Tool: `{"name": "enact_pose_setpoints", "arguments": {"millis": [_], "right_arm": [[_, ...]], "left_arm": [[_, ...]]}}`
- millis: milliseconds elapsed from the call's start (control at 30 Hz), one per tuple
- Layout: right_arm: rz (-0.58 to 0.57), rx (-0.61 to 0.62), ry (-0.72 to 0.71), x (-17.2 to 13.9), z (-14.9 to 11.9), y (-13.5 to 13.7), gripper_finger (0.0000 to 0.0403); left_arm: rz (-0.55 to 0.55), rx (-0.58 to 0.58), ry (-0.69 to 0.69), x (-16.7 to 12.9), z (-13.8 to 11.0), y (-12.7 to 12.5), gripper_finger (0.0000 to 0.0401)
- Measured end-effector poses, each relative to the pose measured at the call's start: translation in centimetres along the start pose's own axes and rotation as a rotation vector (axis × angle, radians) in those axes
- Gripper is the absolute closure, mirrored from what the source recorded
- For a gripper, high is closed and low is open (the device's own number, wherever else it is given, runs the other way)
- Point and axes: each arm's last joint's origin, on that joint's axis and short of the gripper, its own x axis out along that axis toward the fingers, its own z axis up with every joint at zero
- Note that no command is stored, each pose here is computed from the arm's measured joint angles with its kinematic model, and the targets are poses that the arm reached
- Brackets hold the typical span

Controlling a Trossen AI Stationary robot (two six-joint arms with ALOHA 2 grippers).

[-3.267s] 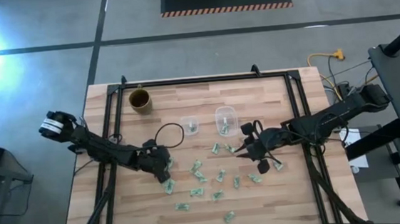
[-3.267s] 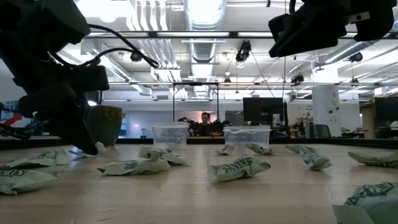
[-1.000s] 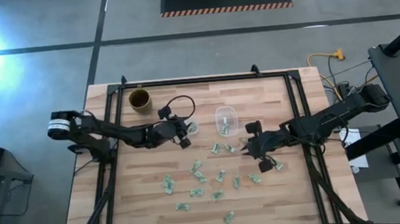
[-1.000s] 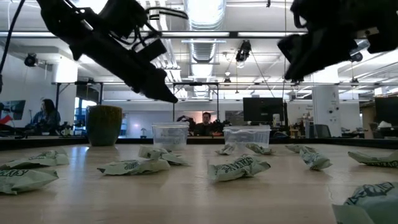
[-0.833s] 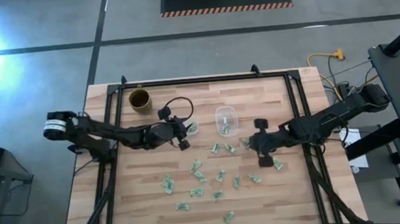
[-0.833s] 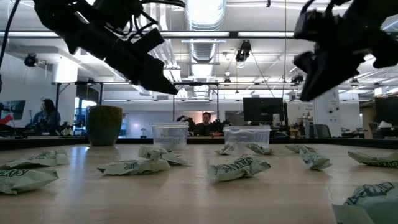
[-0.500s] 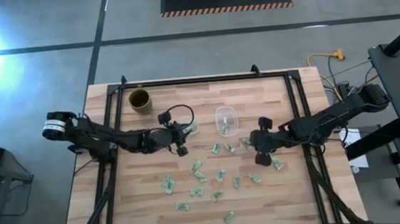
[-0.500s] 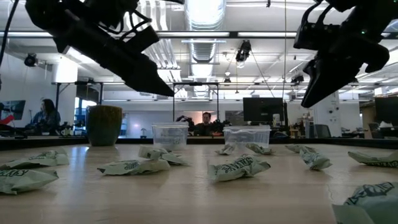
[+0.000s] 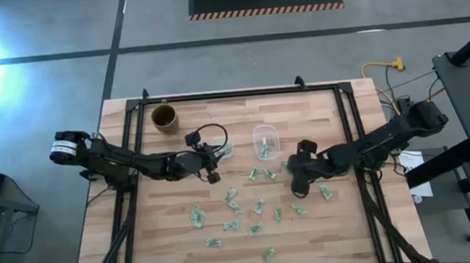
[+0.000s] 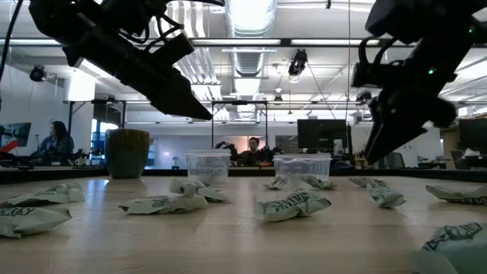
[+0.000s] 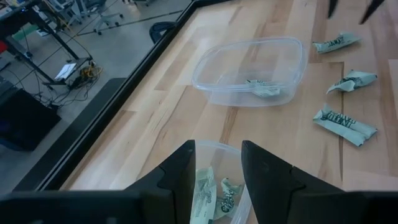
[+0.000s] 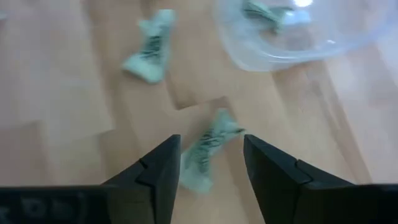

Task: Pick and place items into bin
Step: Put the light green stevia packet into the right transparent bin

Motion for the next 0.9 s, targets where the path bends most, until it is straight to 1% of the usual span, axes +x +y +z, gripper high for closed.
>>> {"name": "enact_pose_setpoints", "arguments": {"millis": [200,300,467,733,900], "right_arm": [[-0.062,0.120,0.051,1.6,-0.1,-0.6,0.0222],[-0.077,0.144,0.071,2.2,-0.2,-0.8,0.0215],[-0.014,0.166,0.055,2.5,0.0,-0.6,0.0209],[0.004,0.176,0.066,2.7,-0.6,-0.7,0.0209],[0.011,0.213,0.072,3.1,-1.4,-0.8,0.0209]], "left_arm": [[-0.004,0.003,0.001,-0.1,-0.1,-0.1,0.0287],[-0.003,0.002,0.000,-0.1,-0.1,-0.1,0.0287],[-0.003,0.002,0.000,-0.1,-0.1,-0.1,0.0287],[-0.003,0.004,0.003,-0.1,-0.2,-0.1,0.0287],[-0.003,0.004,0.004,-0.1,-0.2,-0.1,0.0287]]}}
